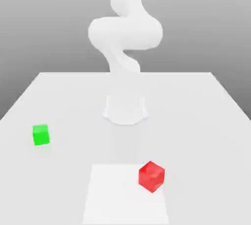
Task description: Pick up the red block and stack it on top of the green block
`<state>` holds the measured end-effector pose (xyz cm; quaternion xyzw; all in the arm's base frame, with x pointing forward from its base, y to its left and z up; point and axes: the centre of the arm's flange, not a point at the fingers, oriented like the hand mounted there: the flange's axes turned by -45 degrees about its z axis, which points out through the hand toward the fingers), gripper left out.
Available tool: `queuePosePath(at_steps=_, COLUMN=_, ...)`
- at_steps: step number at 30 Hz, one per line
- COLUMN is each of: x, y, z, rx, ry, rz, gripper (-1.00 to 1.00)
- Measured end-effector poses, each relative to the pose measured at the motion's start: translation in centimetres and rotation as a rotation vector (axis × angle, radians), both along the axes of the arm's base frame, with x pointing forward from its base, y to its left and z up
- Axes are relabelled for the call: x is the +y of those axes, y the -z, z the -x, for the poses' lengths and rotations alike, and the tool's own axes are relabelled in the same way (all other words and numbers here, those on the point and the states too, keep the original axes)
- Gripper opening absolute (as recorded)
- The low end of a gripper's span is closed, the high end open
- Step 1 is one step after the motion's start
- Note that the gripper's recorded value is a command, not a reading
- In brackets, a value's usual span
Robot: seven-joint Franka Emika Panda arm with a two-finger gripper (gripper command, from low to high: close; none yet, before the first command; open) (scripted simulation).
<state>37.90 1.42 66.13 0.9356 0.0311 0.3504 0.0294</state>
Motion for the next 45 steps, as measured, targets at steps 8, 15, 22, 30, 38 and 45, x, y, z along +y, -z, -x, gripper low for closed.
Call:
queuePosePath(at_steps=8, x=2.8, y=19.9, z=-6.4, rx=0.318, ry=-0.227, rz=0.221, gripper=0.0)
queuePosePath(at_steps=15, x=4.2, y=36.9, z=-4.2, rx=0.578, ry=-0.509, rz=0.27, gripper=0.0)
queuePosePath(at_steps=22, x=5.8, y=46.2, z=-0.2, rx=0.688, ry=-0.712, rz=0.234, gripper=0.0)
queuePosePath(at_steps=30, x=5.6, y=51.4, z=0.1, rx=0.695, ry=-0.713, rz=0.232, gripper=-1.0)
queuePosePath(at_steps=38, x=5.7, y=51.1, z=0.0, rx=0.694, ry=-0.712, rz=0.232, gripper=-1.0)
queuePosePath(at_steps=45, x=5.7, y=46.8, z=-0.1, rx=0.691, ry=-0.711, rz=0.231, gripper=-1.0)
